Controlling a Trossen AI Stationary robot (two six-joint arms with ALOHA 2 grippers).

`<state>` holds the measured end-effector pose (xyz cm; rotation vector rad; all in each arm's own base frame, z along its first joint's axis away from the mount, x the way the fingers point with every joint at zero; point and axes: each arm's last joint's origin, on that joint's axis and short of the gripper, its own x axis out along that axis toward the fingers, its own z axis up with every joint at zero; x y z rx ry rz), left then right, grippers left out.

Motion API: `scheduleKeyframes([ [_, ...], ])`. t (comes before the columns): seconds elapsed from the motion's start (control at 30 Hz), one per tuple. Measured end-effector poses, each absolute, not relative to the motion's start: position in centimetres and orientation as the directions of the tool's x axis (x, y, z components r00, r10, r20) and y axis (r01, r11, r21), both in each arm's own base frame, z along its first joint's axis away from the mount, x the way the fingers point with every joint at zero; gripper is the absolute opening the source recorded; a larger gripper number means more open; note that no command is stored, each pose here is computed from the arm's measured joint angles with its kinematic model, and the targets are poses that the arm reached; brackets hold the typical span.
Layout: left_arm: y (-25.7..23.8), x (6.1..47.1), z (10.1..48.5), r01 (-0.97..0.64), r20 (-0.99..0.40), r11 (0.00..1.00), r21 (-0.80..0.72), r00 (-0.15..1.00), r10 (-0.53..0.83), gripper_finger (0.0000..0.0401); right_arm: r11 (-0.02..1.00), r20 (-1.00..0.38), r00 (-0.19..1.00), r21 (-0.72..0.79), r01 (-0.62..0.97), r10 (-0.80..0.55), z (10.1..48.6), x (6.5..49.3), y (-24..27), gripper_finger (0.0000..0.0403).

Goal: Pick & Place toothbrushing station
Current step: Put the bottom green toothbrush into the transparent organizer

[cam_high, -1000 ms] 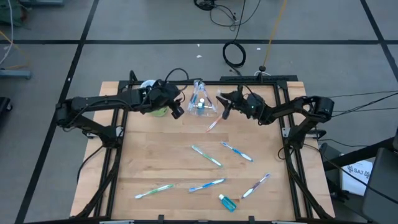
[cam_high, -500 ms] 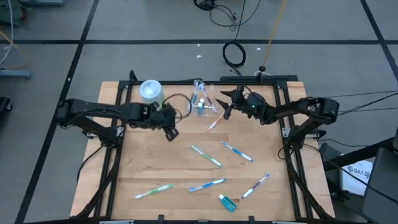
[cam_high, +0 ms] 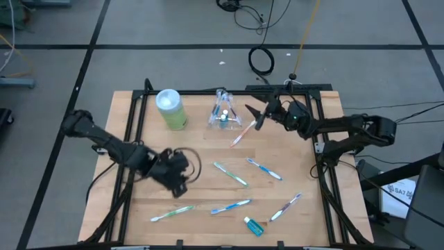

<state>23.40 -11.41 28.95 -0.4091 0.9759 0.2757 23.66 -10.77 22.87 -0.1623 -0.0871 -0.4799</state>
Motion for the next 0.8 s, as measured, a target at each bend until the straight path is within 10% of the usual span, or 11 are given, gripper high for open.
scheduleKeyframes([
  [0.27, -16.7, 21.5, 27.3, -0.371, -0.878, 0.894, -0.251, 0.476, -0.049, 0.0170, 0.898, 0.126, 0.901, -0.105, 0.428, -0.415, 23.0, 24.0, -9.8, 0.0232],
  [0.8, -23.0, 21.5, 15.3, -0.130, -0.975, 0.987, -0.093, -0.189, -0.117, 0.0170, 0.941, 0.055, 0.941, -0.043, 0.337, -0.334, 22.3, 24.9, -7.6, 0.0224],
])
